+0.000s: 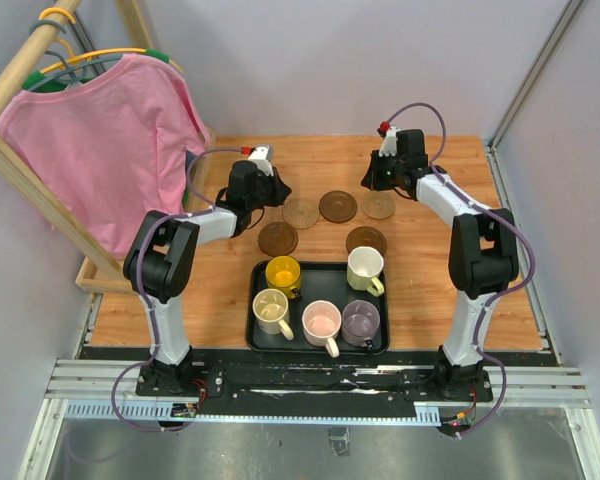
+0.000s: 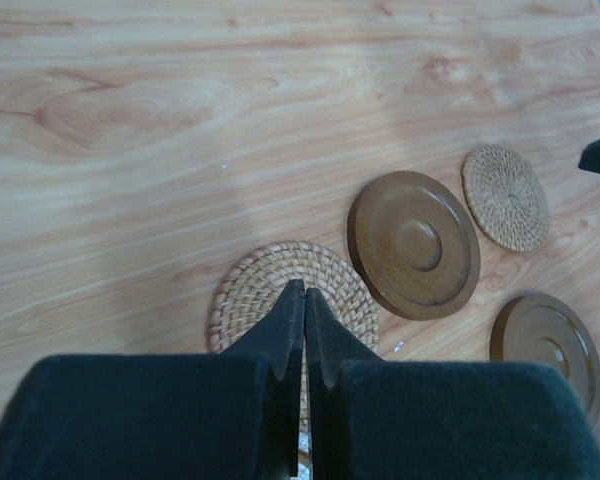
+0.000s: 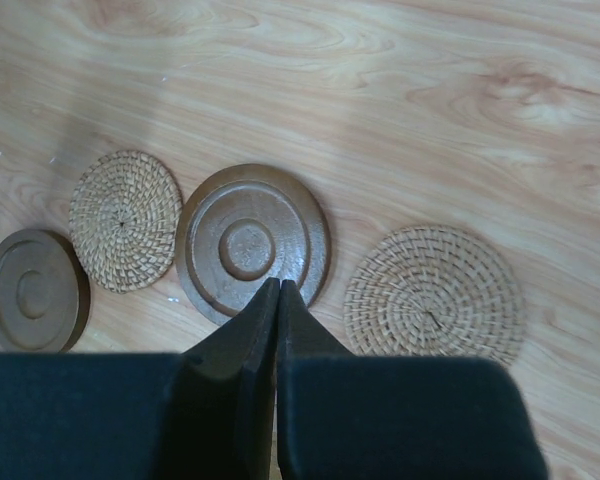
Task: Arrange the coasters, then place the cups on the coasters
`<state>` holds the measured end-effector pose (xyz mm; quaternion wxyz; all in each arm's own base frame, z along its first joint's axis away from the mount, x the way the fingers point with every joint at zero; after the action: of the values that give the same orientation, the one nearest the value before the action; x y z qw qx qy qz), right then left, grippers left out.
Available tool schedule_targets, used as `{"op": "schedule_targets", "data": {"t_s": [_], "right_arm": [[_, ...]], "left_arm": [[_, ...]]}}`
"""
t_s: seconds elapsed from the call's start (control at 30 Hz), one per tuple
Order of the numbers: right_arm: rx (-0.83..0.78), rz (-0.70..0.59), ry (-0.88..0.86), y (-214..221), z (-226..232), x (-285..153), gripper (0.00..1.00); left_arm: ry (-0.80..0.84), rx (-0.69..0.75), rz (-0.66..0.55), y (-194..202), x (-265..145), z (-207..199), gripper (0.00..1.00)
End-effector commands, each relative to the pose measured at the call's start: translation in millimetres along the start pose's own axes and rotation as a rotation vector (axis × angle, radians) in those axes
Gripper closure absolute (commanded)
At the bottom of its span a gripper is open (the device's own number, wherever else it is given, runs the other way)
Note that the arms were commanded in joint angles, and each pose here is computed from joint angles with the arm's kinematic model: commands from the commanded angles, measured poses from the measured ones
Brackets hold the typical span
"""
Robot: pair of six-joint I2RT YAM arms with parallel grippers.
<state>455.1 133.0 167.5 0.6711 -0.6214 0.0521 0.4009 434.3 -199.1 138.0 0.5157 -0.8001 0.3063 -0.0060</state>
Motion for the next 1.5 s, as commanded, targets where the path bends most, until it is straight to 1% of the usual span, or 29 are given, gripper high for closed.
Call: {"op": "schedule_targets", "data": {"t_s": [0.0,0.3,0.7,0.9,1.2,1.47], "right_arm": [[0.024,0.055,-0.105,4.6,4.7,13.3,0.99],[0.004,0.173,-0.167,23.2,16.7,44.1,0.99],[-0.039,0.256,-0.224,42.7,40.4,74.4,0.99],[-0.038,0.296,-0.236,55.4,46.6,82.2,0.99],[-0.034,0.346,-0.154,70.8,37.5,80.9,0.99],[-0.019,0.363,-0.058,74.8,27.1,72.1,0.99]], "left_arm": [[0.08,-0.013,0.089,11.2,11.2,-2.7,0.99],[0.101,-0.018,0.208,37.8,21.1,-3.8,0.99],[0.093,-0.003,0.304,61.3,28.0,-4.1,1.0],[0.039,-0.001,0.329,68.5,25.4,2.9,0.99],[-0.048,0.021,0.35,69.5,31.4,13.8,0.99],[-0.021,0.027,0.382,70.7,40.2,12.9,1.0]]}}
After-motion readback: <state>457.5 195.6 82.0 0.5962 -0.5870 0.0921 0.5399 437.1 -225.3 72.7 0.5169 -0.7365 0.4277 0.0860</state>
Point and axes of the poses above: each gripper's point midway between its finger pads, its own x axis out along the fingers, its own z axis along the line the jaws close on, y = z × x, the point moved 7 cm from there along -x, back along the fingers, and after that the axes turned 6 degrees about -x, right-handed, at the moved point
